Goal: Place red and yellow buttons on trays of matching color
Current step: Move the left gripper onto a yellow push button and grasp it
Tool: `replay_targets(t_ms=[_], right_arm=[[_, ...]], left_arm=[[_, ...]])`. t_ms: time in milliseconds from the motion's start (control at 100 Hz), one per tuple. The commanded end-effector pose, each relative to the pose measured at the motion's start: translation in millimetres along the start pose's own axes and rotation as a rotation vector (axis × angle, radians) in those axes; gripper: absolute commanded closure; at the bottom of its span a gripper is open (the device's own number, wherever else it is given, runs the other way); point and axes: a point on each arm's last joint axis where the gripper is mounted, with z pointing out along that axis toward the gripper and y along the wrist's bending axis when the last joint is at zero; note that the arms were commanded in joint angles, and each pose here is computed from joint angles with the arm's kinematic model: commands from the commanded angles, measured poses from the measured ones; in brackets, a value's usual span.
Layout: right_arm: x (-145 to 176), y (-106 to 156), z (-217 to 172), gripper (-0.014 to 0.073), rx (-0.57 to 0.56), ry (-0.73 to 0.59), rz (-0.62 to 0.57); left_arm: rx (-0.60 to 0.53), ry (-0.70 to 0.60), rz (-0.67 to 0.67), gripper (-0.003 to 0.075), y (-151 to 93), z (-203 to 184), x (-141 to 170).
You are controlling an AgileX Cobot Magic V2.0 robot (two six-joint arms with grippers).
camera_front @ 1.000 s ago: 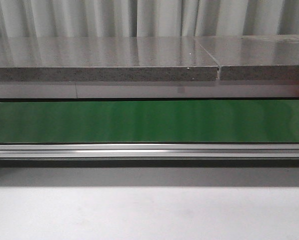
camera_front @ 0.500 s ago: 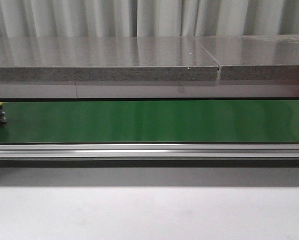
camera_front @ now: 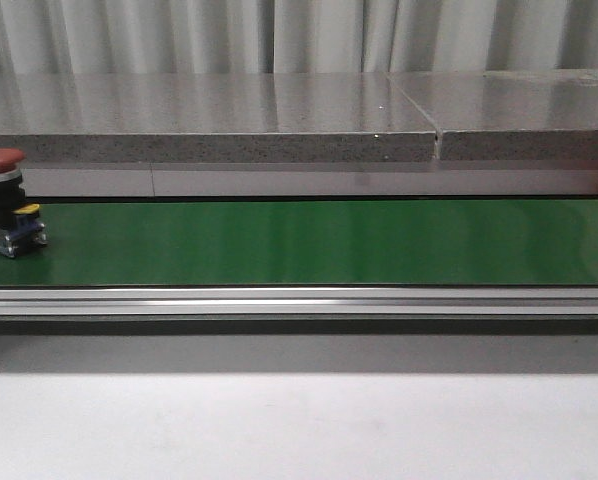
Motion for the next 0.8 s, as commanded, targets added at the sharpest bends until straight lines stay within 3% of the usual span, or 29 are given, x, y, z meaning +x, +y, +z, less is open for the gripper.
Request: replay_targets(t_ms=[0, 520, 640, 790], right_arm=[[-14, -1, -8, 0.0662, 0.021, -0.097, -0.002], [-14, -1, -8, 0.0662, 0.021, -0.097, -0.002], [-14, -1, -8, 0.0662, 0.021, -0.097, -0.002], [-14, -1, -8, 0.0662, 0.021, -0.097, -0.002]], left_arm=[[0.027, -0.098, -0.010, 0.0195, -2, -8, -14], [0.017, -0.102, -0.038, 0.0201, 8, 21, -17], [0.017, -0.100, -0.040, 0.0246, 8, 22, -17], [0.020, -0.097, -0.044, 0.0368, 8, 22, -17]])
